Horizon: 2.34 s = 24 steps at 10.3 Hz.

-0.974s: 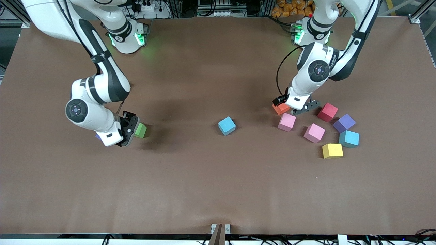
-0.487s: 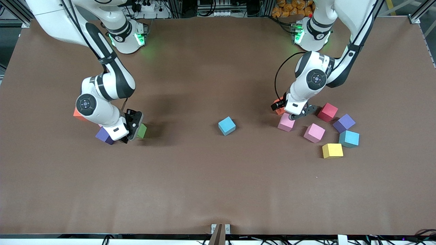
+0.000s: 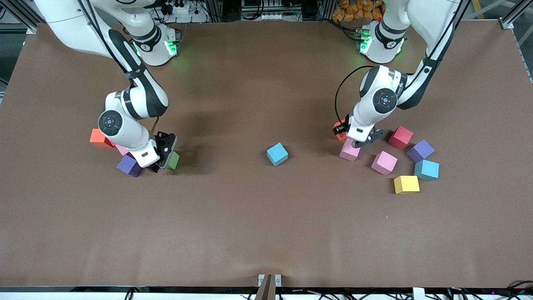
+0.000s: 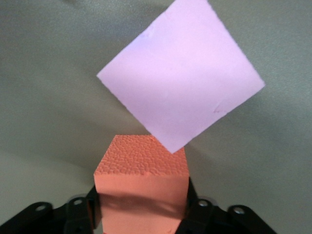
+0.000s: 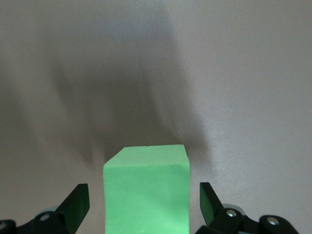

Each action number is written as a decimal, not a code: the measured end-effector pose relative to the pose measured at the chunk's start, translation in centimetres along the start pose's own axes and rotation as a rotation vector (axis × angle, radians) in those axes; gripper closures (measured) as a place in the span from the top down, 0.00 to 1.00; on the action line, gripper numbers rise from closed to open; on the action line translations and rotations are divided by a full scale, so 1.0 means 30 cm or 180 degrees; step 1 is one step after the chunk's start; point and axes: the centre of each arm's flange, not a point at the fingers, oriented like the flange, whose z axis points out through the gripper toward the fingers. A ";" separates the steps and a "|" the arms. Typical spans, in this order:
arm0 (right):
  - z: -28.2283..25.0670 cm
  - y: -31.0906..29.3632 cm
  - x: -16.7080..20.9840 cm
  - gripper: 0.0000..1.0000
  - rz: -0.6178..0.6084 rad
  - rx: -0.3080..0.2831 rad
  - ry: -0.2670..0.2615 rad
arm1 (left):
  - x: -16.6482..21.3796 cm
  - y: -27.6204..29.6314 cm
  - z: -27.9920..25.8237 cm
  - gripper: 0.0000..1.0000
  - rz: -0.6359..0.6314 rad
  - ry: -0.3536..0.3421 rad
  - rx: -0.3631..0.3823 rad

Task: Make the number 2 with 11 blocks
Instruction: 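Grasp the green cube with the right gripper while the left gripper grasps orange, then carry green to center with the right gripper while the left gripper places orange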

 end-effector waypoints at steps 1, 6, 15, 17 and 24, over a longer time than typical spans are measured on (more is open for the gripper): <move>0.003 -0.002 -0.002 1.00 0.0001 0.0002 -0.0002 | -0.006 0.005 0.000 0.59 0.0016 -0.0005 0.0006; 0.002 -0.001 -0.004 0.92 0.0004 -0.0006 0.0002 | -0.346 0.270 -0.034 0.59 0.0819 -0.0186 0.0136; -0.024 -0.003 0.032 0.56 0.0156 0.0007 -0.0003 | -0.990 0.610 0.036 0.56 0.1442 -0.0486 0.0245; -0.058 -0.012 0.091 0.56 0.0253 0.0078 -0.0048 | -1.020 0.621 0.085 0.56 0.1419 -0.0477 0.0221; -0.144 -0.098 0.262 0.56 0.0400 0.0017 -0.0040 | -1.040 0.635 0.209 0.55 0.1284 -0.0374 0.0235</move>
